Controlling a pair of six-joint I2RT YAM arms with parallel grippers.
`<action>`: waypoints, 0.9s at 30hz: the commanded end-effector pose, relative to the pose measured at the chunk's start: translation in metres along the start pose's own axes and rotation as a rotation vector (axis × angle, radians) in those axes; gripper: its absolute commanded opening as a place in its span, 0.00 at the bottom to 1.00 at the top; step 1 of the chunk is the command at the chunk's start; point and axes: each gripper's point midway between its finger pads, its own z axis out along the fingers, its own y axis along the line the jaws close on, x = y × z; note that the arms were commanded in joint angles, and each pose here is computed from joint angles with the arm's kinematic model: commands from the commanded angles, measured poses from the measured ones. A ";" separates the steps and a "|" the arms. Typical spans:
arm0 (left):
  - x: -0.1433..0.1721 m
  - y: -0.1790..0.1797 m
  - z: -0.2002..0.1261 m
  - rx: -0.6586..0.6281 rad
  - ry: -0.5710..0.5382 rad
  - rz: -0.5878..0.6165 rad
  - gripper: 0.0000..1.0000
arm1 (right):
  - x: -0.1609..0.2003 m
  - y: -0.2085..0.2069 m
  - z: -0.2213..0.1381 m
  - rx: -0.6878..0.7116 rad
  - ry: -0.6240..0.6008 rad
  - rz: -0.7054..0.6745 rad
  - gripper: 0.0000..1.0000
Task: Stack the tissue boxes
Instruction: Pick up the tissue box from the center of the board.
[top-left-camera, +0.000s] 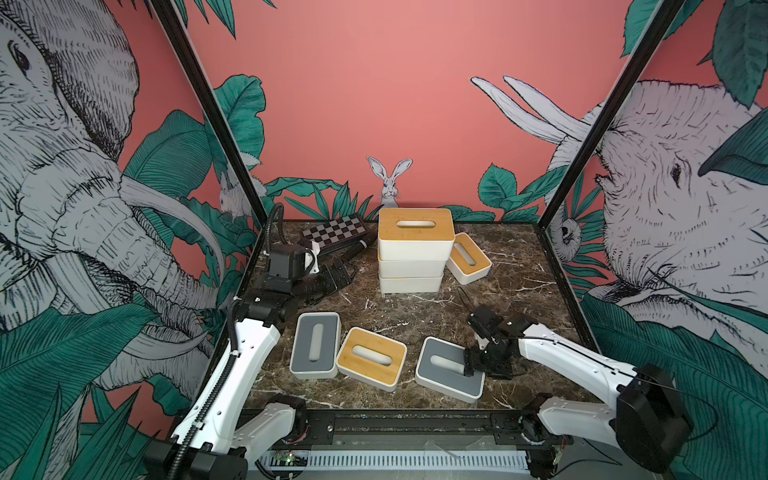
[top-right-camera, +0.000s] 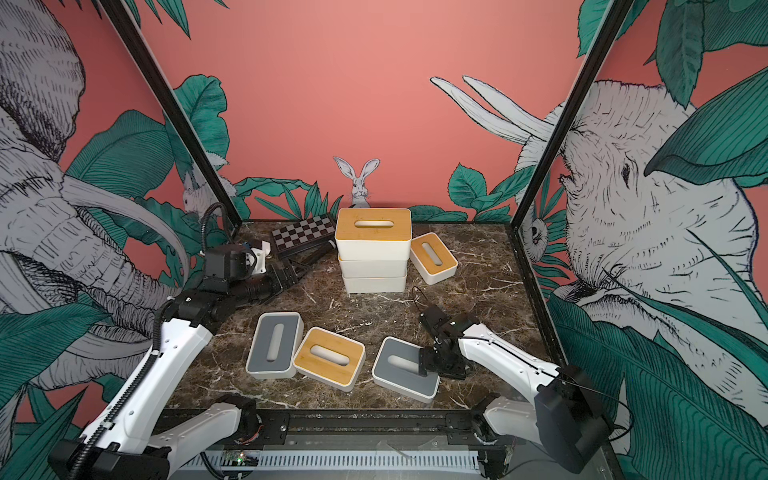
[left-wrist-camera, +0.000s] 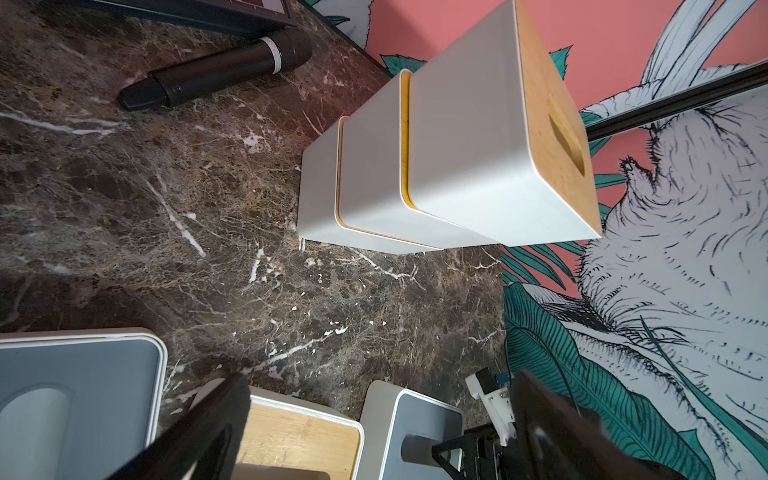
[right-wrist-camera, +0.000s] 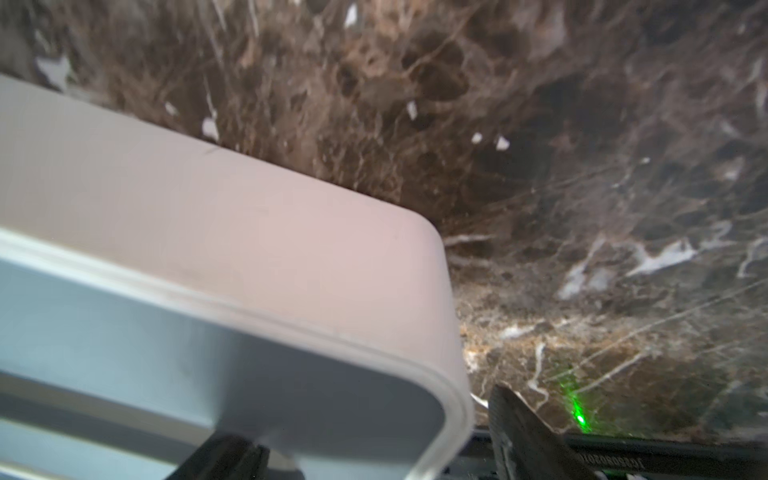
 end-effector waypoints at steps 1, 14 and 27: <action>-0.001 -0.002 -0.007 0.016 -0.027 -0.002 0.99 | -0.023 0.004 -0.003 0.007 -0.093 0.052 0.74; 0.010 -0.010 0.002 0.058 0.002 -0.019 0.99 | -0.032 -0.027 -0.002 -0.076 -0.132 0.324 0.52; 0.054 -0.044 0.049 0.145 0.052 -0.036 1.00 | -0.040 -0.039 0.003 -0.206 -0.133 0.561 0.38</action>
